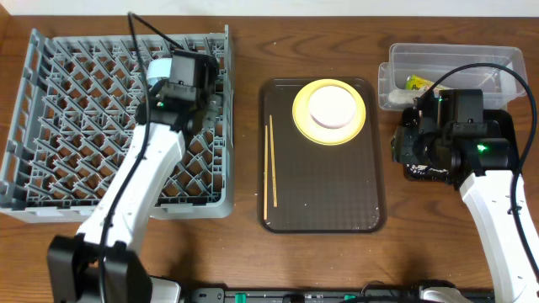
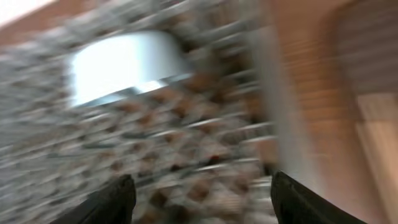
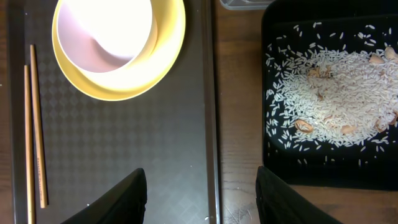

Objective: Sort waste into correct bins and load items into the dishwasher rack
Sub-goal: 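Move the left gripper to the white plate on the yellow plate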

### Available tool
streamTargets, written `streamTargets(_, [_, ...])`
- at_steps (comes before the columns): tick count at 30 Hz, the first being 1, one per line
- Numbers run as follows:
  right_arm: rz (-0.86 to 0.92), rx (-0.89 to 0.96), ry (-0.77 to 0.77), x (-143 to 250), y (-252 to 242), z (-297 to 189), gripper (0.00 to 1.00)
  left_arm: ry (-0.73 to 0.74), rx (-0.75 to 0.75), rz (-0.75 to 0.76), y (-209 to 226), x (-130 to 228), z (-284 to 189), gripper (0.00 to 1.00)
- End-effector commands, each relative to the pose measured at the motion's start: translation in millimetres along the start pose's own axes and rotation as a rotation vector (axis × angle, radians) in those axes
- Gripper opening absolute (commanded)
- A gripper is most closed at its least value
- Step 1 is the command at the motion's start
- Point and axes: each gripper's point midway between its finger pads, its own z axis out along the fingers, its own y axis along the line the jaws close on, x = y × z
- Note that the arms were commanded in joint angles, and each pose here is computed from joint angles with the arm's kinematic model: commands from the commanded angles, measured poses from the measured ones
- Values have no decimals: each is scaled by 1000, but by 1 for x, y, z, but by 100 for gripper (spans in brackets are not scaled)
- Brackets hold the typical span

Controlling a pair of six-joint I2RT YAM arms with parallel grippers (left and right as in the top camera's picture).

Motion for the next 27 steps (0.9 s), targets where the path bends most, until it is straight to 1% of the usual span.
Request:
streamTargets(1, [16,10,-6,-2,-4,-2,54,-34,411,-116,-69,-11,-16,71])
streamTargets(3, [16,10,-5,-2,-4,-2,54,-46,453,-145,-79,-17,-16,71])
streamTargets(5, [16,10,-6,-2,-4,-2,55,-66,463,-144,-85,-23,-14,72])
streamTargets(8, [16,9,-5,-1,-4,-2,55,-131,485,-130,-100,-40,-12,71])
streamTargets(12, [17,11,2,0,-4,-2,55,-235,530,-166,-122,-70,-9,71])
streamTargets(15, [18,12,10,2,-4,-2,56,-277,564,-186,-140,-83,-2,71])
streamTargets(18, [19,13,14,3,-4,-2,57,-281,600,-205,-162,-86,13,72])
streamTargets(22, [19,13,14,3,-4,-2,58,-268,641,-207,-194,-82,35,71])
streamTargets(27, [19,13,14,3,-4,-2,59,-257,678,-167,-229,-70,59,71])
